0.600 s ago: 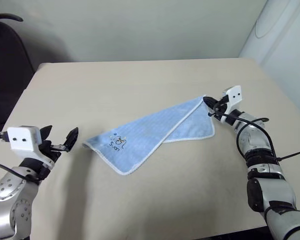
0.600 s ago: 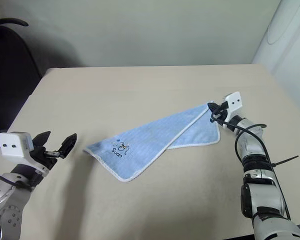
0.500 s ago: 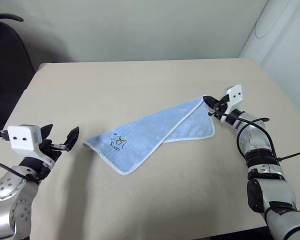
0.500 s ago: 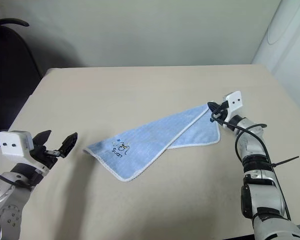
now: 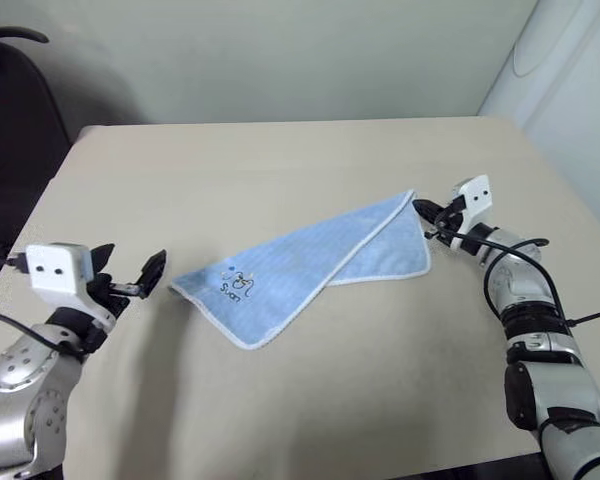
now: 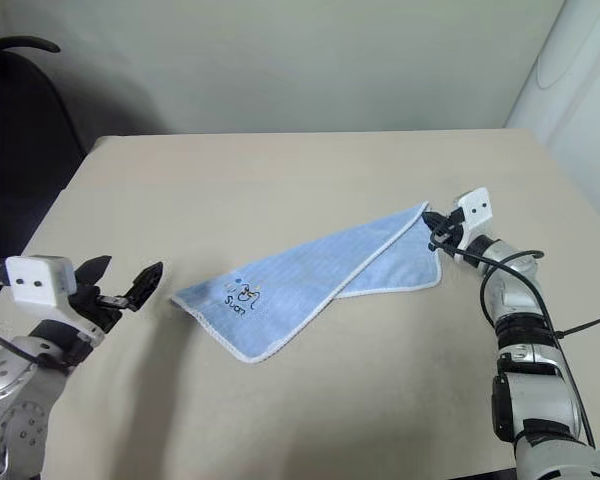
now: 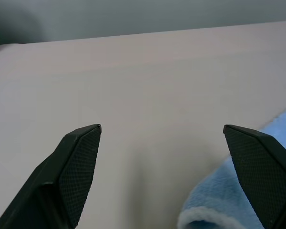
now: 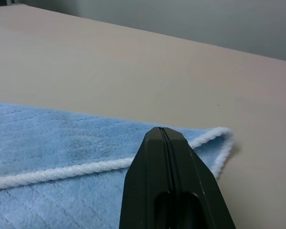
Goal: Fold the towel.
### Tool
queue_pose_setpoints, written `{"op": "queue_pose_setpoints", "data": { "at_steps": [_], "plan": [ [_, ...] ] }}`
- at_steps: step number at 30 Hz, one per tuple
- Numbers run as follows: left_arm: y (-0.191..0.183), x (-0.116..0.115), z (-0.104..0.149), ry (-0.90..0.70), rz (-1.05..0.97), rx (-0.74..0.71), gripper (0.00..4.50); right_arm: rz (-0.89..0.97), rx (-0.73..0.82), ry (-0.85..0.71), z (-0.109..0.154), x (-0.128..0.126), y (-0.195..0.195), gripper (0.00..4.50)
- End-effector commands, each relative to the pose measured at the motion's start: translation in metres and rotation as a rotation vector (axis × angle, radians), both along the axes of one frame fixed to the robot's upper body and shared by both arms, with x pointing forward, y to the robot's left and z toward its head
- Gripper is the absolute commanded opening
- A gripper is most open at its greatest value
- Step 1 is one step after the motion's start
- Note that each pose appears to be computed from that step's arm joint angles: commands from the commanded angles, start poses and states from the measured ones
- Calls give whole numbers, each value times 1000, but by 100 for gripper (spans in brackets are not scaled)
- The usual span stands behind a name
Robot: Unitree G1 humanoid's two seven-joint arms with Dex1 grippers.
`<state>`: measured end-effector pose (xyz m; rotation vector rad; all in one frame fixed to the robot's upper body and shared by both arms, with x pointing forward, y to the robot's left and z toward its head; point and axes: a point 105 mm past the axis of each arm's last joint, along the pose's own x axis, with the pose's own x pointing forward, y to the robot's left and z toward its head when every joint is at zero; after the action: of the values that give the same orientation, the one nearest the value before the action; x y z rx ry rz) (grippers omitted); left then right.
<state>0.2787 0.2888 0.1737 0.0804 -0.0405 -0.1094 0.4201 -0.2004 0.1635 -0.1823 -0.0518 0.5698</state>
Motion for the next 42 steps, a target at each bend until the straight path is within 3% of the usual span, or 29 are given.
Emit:
{"op": "queue_pose_setpoints", "data": {
  "at_steps": [1,14,17,20,24,30,36,42],
  "plan": [
    [-9,4,10,-52,-25,21,445,-14,-41,-45,10,-2,-8,0],
    [-42,13,19,-25,-309,215,445,-59,-71,-60,11,7,-10,0],
    [-65,9,20,9,-494,202,445,-46,-78,-61,10,6,-7,0],
    [-97,-24,3,192,-894,290,445,-43,-82,-68,14,7,-7,0],
    [-97,-40,-10,398,-1136,416,445,-33,-75,-84,18,7,-4,0],
    [-87,-24,-31,511,-1211,675,445,-38,-50,-85,11,1,-2,0],
    [-100,-9,-46,464,-1255,719,445,-75,-41,-74,4,-9,-11,0],
    [-117,-10,-53,437,-1307,756,445,-86,-41,-70,4,-13,-12,0]
  ]
}}
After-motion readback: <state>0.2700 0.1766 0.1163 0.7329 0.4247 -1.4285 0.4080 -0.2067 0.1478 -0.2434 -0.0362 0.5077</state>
